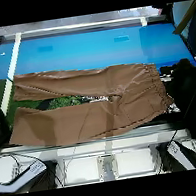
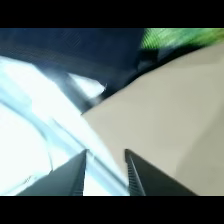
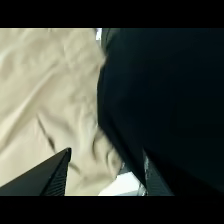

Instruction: Fold the clothes and pants, and hang the long-sleeved shirts on hangers.

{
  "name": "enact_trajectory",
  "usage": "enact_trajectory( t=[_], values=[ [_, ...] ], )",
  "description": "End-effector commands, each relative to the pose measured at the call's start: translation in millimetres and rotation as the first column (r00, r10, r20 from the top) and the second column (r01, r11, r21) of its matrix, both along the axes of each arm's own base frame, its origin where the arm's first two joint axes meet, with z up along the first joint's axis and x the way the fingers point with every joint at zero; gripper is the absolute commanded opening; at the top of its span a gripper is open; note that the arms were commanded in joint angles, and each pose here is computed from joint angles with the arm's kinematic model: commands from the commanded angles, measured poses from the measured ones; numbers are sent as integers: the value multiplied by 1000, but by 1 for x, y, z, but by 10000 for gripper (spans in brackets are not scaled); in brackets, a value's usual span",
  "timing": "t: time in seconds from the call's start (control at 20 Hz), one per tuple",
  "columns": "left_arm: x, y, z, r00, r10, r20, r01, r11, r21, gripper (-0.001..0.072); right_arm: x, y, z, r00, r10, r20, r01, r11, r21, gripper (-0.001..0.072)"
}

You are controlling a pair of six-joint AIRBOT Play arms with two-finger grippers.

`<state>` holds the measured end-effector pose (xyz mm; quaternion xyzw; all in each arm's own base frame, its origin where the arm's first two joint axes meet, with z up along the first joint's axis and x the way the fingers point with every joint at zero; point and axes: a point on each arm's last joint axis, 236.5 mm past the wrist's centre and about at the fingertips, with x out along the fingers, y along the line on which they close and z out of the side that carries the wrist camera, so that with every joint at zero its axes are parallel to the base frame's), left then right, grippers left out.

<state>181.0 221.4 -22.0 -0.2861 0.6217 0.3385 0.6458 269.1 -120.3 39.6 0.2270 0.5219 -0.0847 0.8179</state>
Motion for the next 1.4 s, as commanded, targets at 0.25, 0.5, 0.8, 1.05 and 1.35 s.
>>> enact_trajectory(
  t=[0.25,0.5,0.8,1.05,1.35],
  values=[
    [-101,44,19,969,208,130,-236,937,256,419,-10,25,0,999,44,32,-46,996,71,488],
    [-55,25,19,891,315,328,-361,928,89,418,-8,9,9,999,30,35,-30,1000,2,455],
    [-26,-30,-34,907,312,283,-244,937,-250,417,-24,-10,-1,1000,22,-4,-22,996,-83,394],
    [-20,-34,-64,916,304,261,-210,919,-333,450,-29,-5,-1,1000,19,1,-19,999,-33,598],
    [-14,-18,-81,900,295,322,-184,924,-334,394,-24,5,2,999,25,24,-26,1000,10,597]
  ],
)
